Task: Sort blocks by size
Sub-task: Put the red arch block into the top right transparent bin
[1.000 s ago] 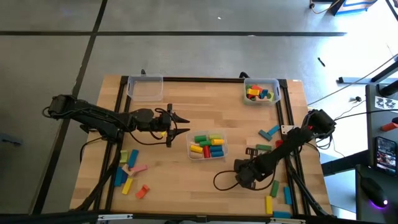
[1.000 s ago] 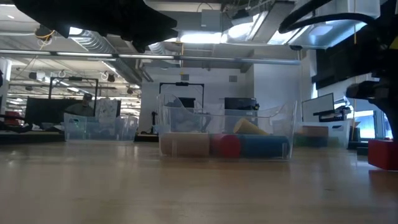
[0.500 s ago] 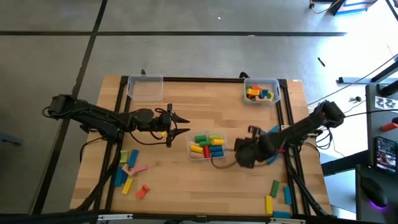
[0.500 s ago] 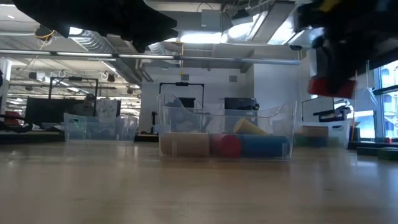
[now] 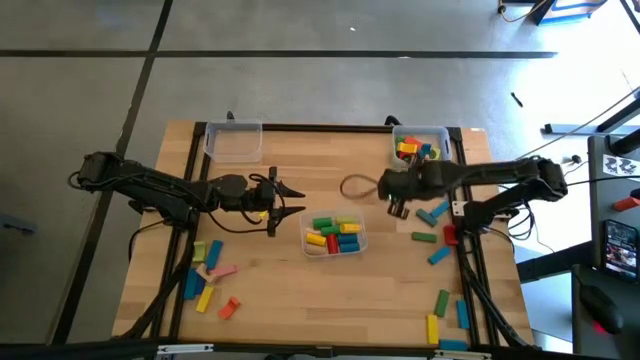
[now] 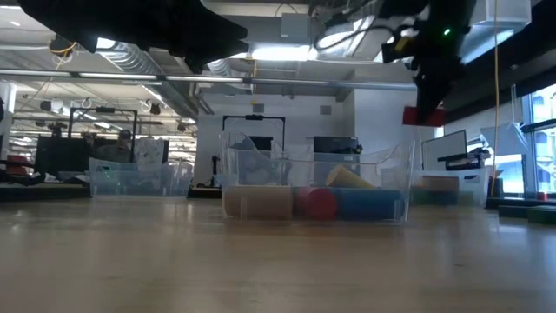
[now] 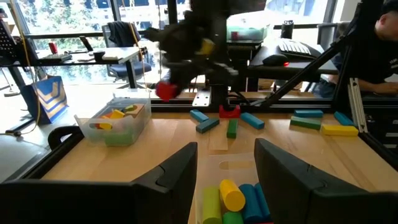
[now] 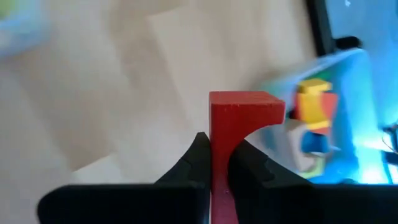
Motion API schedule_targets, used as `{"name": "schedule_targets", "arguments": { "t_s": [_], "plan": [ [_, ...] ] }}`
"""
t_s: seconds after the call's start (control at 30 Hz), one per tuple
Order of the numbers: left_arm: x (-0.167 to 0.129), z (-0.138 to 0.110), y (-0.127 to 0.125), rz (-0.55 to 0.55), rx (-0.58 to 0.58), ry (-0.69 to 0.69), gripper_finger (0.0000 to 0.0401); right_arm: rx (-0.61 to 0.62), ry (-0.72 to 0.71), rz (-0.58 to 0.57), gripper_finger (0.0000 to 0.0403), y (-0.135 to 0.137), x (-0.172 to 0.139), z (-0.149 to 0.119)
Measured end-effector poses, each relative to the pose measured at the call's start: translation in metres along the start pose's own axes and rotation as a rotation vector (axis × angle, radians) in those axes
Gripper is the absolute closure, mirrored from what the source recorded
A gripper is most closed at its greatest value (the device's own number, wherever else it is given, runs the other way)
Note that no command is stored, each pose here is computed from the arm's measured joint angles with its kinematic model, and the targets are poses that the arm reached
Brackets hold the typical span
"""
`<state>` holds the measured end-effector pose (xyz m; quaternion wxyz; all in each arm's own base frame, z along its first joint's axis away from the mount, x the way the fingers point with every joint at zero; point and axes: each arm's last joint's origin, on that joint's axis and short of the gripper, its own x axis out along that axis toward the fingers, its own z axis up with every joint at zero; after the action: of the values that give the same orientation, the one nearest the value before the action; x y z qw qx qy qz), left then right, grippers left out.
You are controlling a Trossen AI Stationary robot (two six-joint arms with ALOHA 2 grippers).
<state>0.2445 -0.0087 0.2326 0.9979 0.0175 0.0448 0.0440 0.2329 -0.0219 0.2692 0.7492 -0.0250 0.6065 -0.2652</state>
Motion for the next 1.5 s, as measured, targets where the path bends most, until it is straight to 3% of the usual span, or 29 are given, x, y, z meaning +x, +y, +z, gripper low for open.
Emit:
{"name": "schedule_targets", "arguments": {
  "t_s": [0.37, 0.8, 1.03, 1.27, 1.5],
  "plan": [
    [0.0, 0.0, 0.0, 0.0, 0.0, 0.0, 0.0246, 0.135, 0.02, -0.083, 0.0364, -0.076, 0.032, 0.014],
    [0.0, 0.0, 0.0, 0.0, 0.009, 0.0, 0.0246, 0.422, -0.056, -0.09, 0.0364, -0.148, 0.059, 0.008],
    [0.0, 0.0, 0.0, 0.0, 0.017, 0.001, 0.0246, 0.529, -0.065, -0.085, 0.0363, -0.159, 0.086, -0.007],
    [0.0, 0.0, 0.0, 0.0, 0.026, 0.001, 0.0246, 0.599, -0.111, -0.076, 0.036, -0.153, 0.107, -0.015],
    [0.0, 0.0, 0.0, 0.0, 0.028, 0.001, 0.0246, 0.599, -0.102, -0.075, 0.0287, -0.151, 0.109, -0.017]
  ]
}}
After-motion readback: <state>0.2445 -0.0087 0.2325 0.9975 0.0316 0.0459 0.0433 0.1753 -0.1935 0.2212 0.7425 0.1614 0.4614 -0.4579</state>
